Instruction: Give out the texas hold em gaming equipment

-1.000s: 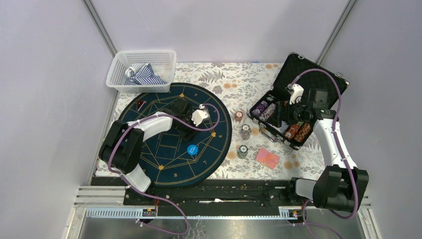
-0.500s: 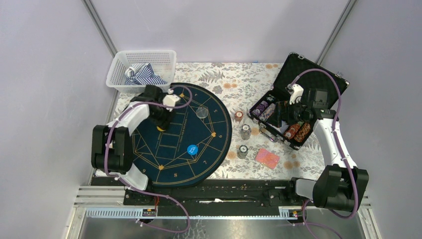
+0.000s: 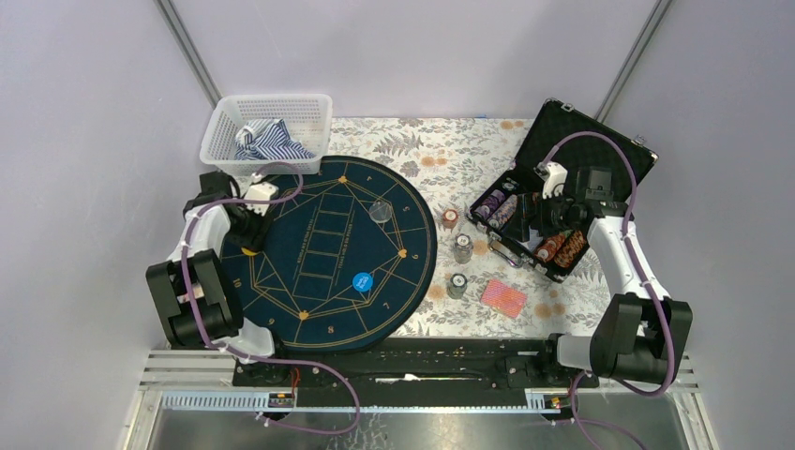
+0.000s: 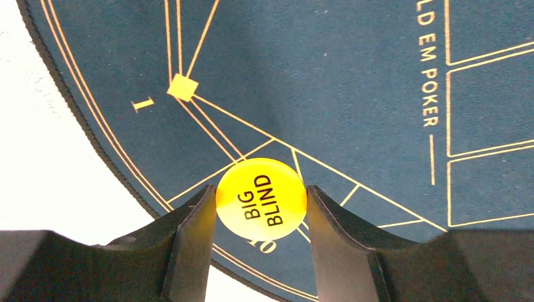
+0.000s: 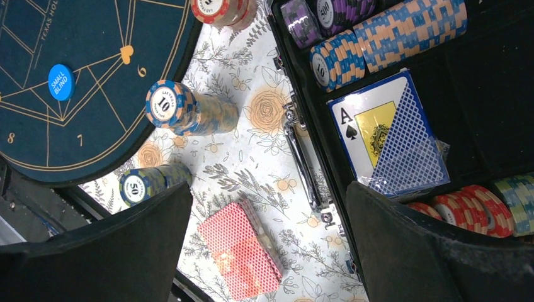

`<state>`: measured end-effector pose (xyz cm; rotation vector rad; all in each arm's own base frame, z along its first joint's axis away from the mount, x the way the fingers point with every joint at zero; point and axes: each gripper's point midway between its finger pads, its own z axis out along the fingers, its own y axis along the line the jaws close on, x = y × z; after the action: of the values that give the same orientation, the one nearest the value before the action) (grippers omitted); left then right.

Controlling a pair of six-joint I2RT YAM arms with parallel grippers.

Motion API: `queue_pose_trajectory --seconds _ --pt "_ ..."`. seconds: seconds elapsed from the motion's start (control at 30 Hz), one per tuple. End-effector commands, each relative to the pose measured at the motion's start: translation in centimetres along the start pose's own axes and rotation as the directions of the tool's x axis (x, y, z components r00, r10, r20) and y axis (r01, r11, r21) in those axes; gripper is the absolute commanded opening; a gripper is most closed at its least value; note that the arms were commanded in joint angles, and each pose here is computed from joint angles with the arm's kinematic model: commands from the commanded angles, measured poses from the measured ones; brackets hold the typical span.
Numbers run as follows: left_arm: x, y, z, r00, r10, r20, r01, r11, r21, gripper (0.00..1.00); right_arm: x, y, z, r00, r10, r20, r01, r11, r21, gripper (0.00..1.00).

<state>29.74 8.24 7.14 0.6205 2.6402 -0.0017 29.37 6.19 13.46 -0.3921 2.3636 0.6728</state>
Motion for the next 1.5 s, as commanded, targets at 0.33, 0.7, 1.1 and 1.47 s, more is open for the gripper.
queue_pose_trajectory --seconds 0.33,0.7,1.1,1.47 --pt "-2.8 4.6 3.6 0.997 0.053 0.051 -0.051 0.998 -0.039 0.47 -1.4 -1.0 -0.4 0.999 -0.039 0.015 0.039 0.998 0.052 1.0" --pt "-3.8 5.3 5.5 0.997 0.04 0.064 -0.039 0.999 -0.013 0.51 -1.3 -1.1 -0.1 1.0 -0.027 0.014 0.027 0.999 0.047 1.0" --pt "-4.4 3.3 6.7 0.997 0.05 0.063 -0.052 0.998 0.04 0.54 -1.1 -1.1 0.1 1.0 -0.024 0.008 0.023 0.999 0.044 1.0" --pt "-2.1 -1.3 2.5 0.989 0.133 0.071 -0.138 0.988 0.075 0.52 -1.1 -1.2 0.2 1.0 -0.025 0.003 0.024 0.999 0.043 1.0"
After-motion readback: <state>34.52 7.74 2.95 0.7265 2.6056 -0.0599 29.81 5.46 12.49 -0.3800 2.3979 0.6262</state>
